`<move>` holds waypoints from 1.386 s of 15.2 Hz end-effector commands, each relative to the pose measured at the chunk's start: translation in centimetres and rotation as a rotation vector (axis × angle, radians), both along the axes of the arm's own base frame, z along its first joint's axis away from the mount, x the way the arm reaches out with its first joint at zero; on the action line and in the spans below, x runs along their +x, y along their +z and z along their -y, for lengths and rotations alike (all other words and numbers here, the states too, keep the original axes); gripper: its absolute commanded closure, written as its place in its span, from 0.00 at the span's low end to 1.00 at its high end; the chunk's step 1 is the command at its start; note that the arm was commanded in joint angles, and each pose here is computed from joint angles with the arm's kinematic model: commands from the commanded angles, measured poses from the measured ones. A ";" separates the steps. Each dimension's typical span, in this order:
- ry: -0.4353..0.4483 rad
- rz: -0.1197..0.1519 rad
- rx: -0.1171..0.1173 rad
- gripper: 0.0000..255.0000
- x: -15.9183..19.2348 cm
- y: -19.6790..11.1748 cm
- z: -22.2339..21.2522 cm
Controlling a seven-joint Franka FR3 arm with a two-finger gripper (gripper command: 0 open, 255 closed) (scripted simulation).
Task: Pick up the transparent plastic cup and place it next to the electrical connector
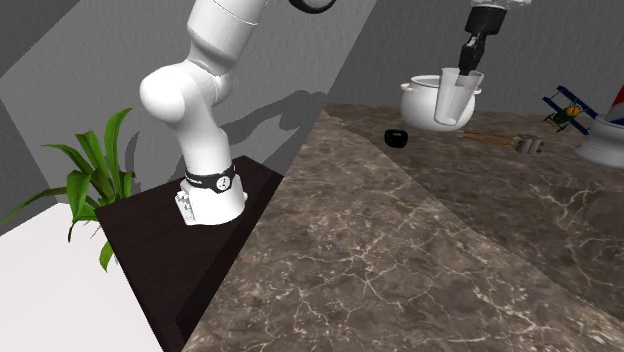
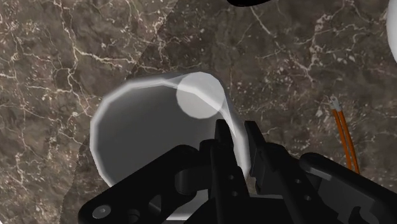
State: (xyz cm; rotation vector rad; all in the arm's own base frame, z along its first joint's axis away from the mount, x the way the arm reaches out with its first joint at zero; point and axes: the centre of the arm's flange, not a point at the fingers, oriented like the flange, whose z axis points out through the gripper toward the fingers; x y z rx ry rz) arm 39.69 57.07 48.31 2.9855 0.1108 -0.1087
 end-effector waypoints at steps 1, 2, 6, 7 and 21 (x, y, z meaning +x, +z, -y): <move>0.000 0.000 0.001 1.00 -0.1 -1.0 0.1; 0.000 0.000 0.001 1.00 -0.1 -1.6 0.1; 0.000 0.000 0.001 1.00 -0.1 -3.7 0.1; 0.000 0.000 0.001 1.00 -0.1 -4.2 0.1; 0.000 0.000 0.001 1.00 -0.1 -10.6 0.1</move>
